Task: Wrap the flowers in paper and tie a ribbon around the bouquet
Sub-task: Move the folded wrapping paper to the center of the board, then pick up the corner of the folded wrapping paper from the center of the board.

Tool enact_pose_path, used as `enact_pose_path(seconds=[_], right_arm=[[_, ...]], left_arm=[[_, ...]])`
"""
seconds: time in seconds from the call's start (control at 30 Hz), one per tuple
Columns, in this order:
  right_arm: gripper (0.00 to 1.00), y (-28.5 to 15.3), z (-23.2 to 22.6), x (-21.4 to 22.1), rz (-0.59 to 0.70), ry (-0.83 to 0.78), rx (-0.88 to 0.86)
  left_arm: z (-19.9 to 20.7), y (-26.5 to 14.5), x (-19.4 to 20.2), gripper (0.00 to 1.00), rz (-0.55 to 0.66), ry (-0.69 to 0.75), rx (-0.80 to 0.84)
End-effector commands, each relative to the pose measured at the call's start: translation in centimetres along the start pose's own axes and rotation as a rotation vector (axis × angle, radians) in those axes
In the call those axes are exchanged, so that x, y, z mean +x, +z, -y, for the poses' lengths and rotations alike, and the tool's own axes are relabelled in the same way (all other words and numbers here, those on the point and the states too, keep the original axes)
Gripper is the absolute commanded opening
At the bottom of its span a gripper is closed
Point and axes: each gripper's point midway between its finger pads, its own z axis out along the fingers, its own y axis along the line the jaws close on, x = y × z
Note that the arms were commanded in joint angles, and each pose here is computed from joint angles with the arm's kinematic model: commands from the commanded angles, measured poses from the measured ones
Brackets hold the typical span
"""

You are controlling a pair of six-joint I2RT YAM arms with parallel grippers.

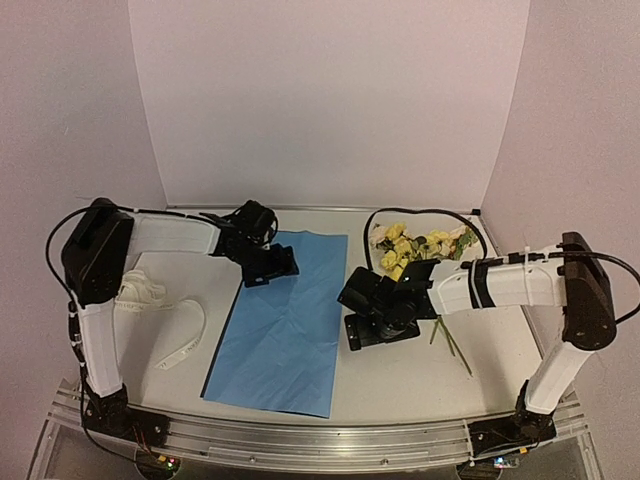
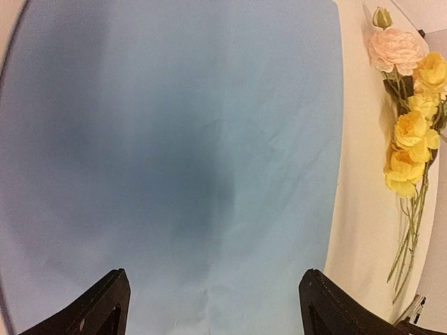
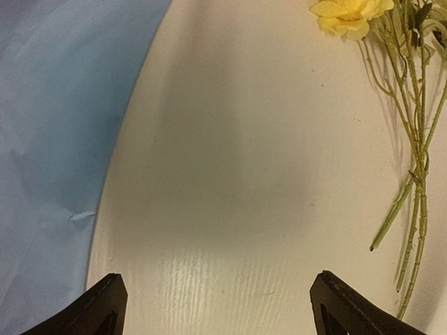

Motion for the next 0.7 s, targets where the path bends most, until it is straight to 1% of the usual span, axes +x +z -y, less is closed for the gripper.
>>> enact_pose_path(seconds=[0.0, 0.13, 0.27, 0.37, 0.53, 0.67], right_arm=[[0.94, -2.5, -1.8, -0.6, 0.036, -0.005, -0.049], [0.93, -2.8, -3.5, 0.2, 0.016, -0.012, -0.099], [0.91, -2.4, -5.0, 1.0, -0.026, 0.031, -0.162], [0.88, -2.7, -6.0, 1.7, -0.044, 0.044, -0.216], [0.9, -4.8, -7.7, 3.1, 0.038, -0.134, -0.213], [0.92, -6.3, -11.0, 4.3, 0.113, -0.381, -0.2]], left_arm=[[-0.6, -7.9, -0.2, 0.87, 0.094, -0.028, 0.029], [-4.5, -9.5, 4.8, 0.83, 0.028, -0.064, 0.009], [-6.6, -10.9, 8.5, 0.8, -0.015, -0.087, 0.038], [-7.7, -11.5, 10.9, 0.79, -0.051, -0.101, 0.052], [-10.1, -11.9, 14.2, 0.79, -0.094, -0.132, 0.035], [-11.3, -11.8, 15.1, 0.8, -0.096, -0.154, 0.012]])
